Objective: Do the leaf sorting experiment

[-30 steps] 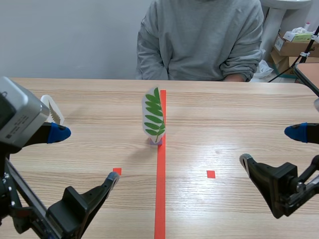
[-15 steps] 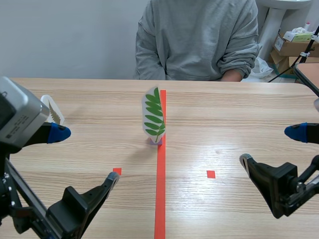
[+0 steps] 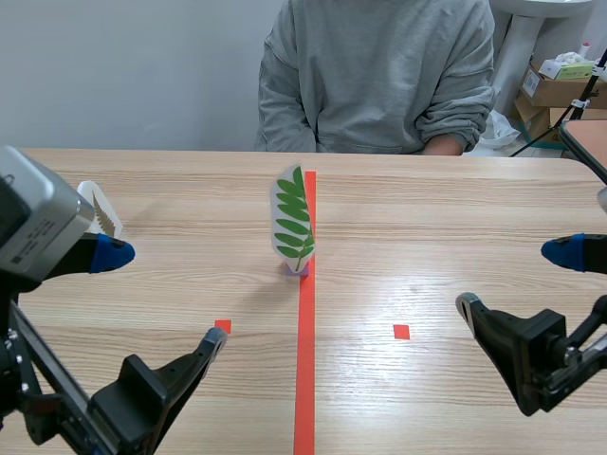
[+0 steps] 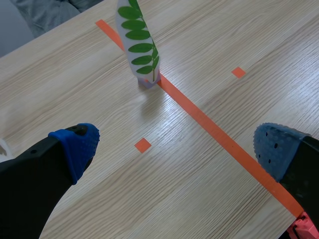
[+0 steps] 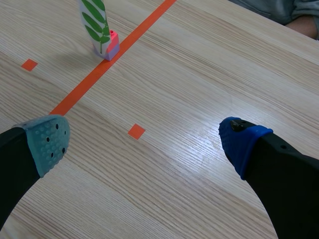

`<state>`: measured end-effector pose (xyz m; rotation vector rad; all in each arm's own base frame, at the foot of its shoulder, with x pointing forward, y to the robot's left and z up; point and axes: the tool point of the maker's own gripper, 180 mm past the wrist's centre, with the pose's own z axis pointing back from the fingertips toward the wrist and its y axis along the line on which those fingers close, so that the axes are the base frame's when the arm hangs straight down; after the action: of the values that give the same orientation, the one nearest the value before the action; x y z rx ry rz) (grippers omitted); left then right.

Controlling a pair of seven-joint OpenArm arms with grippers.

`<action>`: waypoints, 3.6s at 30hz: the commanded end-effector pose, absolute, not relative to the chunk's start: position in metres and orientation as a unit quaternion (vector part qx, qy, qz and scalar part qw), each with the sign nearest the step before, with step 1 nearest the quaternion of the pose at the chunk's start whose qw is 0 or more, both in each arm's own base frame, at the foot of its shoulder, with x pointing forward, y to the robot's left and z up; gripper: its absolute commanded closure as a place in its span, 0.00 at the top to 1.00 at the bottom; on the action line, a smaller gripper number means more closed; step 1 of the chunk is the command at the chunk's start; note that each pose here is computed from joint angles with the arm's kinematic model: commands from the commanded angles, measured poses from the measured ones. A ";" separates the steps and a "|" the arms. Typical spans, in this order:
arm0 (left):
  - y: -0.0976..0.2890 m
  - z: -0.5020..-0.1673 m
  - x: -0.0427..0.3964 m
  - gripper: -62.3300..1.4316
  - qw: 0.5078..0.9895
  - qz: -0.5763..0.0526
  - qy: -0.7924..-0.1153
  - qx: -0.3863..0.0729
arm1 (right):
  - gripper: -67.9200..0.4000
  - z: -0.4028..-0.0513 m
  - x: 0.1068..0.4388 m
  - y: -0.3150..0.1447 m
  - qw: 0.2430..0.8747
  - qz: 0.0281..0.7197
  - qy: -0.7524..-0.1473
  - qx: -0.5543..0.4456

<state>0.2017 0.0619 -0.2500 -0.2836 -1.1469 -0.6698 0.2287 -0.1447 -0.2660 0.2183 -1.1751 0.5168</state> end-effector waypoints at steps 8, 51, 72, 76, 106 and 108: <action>0.082 -0.285 0.228 1.00 0.785 -0.328 -0.509 -0.132 | 0.91 -0.258 0.233 -0.147 0.788 0.239 -0.560 0.099; -0.016 -0.317 0.381 1.00 0.731 -0.332 -0.538 -0.259 | 0.91 -0.258 0.234 -0.147 0.787 0.238 -0.560 0.099; -0.035 -0.336 0.374 1.00 0.722 -0.400 -0.516 -0.229 | 0.91 -0.256 0.237 -0.147 0.785 0.239 -0.563 0.097; -0.035 -0.336 0.374 0.84 0.722 -0.400 -0.516 -0.229 | 0.91 -0.256 0.237 -0.147 0.785 0.239 -0.564 0.097; -0.030 -0.337 0.373 0.09 0.727 -0.384 -0.518 -0.237 | 0.91 -0.256 0.237 -0.147 0.785 0.239 -0.564 0.097; -0.023 -0.333 0.374 0.09 0.729 -0.373 -0.521 -0.241 | 0.91 -0.256 0.237 -0.147 0.785 0.239 -0.564 0.097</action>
<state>0.3680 -0.0252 -0.3481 -0.5167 -1.1020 -0.8427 0.2316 -0.1447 -0.2635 0.2157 -1.1854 0.5190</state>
